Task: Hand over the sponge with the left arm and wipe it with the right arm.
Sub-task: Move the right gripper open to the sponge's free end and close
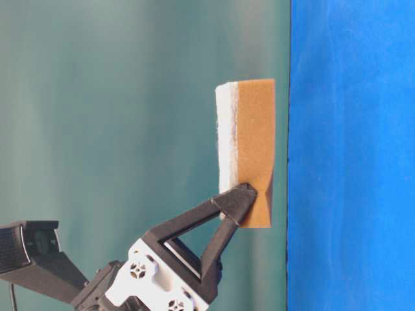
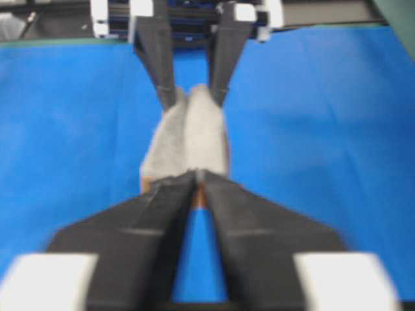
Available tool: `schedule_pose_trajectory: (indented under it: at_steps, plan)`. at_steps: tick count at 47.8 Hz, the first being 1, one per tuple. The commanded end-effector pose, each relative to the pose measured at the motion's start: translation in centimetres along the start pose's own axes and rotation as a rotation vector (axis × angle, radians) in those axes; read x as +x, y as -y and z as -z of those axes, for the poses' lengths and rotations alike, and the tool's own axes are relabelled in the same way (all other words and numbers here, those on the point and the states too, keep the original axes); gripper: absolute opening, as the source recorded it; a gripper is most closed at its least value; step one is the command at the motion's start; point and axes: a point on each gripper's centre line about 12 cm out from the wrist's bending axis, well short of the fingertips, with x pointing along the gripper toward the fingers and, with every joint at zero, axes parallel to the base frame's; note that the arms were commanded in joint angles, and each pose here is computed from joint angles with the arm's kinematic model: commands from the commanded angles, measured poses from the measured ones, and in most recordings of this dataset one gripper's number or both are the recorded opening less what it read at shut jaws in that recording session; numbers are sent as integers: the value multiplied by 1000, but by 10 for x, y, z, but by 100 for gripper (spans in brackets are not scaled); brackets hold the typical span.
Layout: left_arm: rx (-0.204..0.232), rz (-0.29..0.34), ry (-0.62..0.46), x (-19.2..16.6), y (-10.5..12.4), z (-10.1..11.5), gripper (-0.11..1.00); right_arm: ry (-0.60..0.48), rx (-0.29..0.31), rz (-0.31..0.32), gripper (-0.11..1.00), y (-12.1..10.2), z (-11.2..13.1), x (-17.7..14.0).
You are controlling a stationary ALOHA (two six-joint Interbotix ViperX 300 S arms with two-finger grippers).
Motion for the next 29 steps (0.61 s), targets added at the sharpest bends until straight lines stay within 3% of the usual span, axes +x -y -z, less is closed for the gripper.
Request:
schedule_pose_trajectory:
  at_steps: [1, 5, 8, 29]
  plan:
    - [-2, 2, 35, -5, 0, -11, 33, 5, 5, -16, 44, -5, -13, 17]
    - [-2, 3, 34, -5, 1, -11, 33, -24, 9, -16, 65, -6, -12, 33]
    - [0, 3, 34, -5, 1, -10, 33, -49, 9, -14, 73, -6, -10, 48]
    - [2, 2, 29, -2, 0, -9, 33, -165, 17, -5, 74, -7, -2, 102]
